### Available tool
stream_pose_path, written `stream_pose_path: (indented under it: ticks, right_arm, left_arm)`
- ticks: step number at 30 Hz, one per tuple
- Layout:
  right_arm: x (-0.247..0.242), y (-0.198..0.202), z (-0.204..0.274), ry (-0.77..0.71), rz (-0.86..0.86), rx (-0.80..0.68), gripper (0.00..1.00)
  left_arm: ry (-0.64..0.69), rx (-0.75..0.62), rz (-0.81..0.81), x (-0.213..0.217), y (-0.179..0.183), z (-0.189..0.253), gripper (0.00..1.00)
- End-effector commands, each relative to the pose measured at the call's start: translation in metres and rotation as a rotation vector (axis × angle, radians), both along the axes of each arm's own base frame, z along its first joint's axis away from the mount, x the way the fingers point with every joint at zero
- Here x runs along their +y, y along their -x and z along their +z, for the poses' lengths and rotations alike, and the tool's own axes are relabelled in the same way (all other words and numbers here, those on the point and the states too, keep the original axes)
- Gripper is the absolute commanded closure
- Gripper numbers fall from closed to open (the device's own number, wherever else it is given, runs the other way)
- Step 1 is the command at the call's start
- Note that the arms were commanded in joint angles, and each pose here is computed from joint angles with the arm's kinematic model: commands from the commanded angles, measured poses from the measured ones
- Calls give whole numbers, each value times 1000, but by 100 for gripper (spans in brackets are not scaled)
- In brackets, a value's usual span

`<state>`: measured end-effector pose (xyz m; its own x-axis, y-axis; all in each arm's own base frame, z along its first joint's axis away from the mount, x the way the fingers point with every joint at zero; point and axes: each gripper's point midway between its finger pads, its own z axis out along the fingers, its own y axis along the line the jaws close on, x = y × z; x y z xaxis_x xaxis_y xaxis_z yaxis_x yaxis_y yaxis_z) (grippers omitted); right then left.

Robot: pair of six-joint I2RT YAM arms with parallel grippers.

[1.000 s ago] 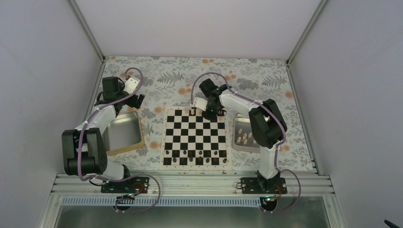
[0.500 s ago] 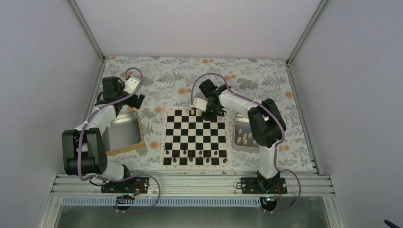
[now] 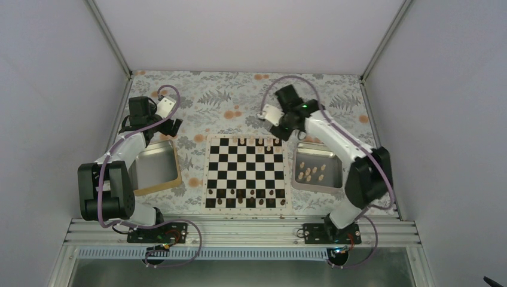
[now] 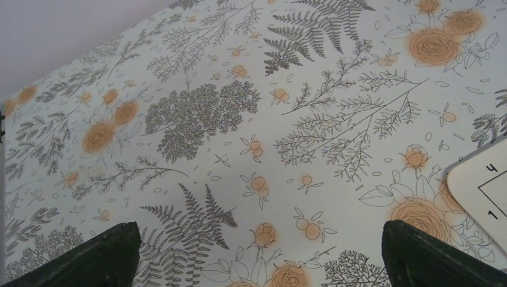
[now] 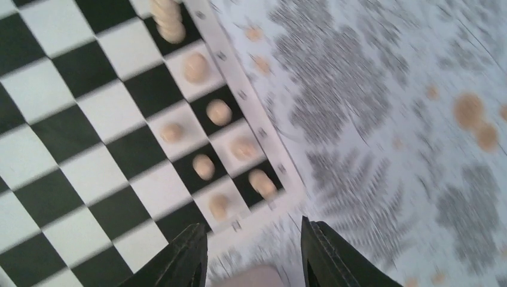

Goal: Set up the chess pieces on the board
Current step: Place the chess piece on the chessboard, then pick up the chess piece from the storage box.

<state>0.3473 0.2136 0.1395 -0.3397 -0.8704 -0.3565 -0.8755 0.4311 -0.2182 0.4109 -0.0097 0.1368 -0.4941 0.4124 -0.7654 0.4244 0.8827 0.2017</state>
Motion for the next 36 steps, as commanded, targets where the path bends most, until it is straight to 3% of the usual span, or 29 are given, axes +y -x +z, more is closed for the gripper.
stream_pose_path:
  ticks: [1, 6, 16, 30, 36]
  right_arm:
    - [-73, 13, -5, 90, -124, 33, 58]
    - [-121, 36, -20, 97, -201, 95, 58]
    - [-130, 82, -73, 88, -210, 247, 56]
    - [-127, 77, -97, 81, -202, 255, 59]
    - [-129, 75, -104, 93, -207, 270, 68]
  left_arm:
    - [-4, -59, 2, 3, -5, 21, 0]
    - [0, -58, 2, 2, -6, 23, 0]
    - [7, -57, 4, 2, -5, 26, 0]
    - [4, -53, 13, 3, -5, 24, 0]
    - [2, -44, 12, 4, -5, 21, 0]
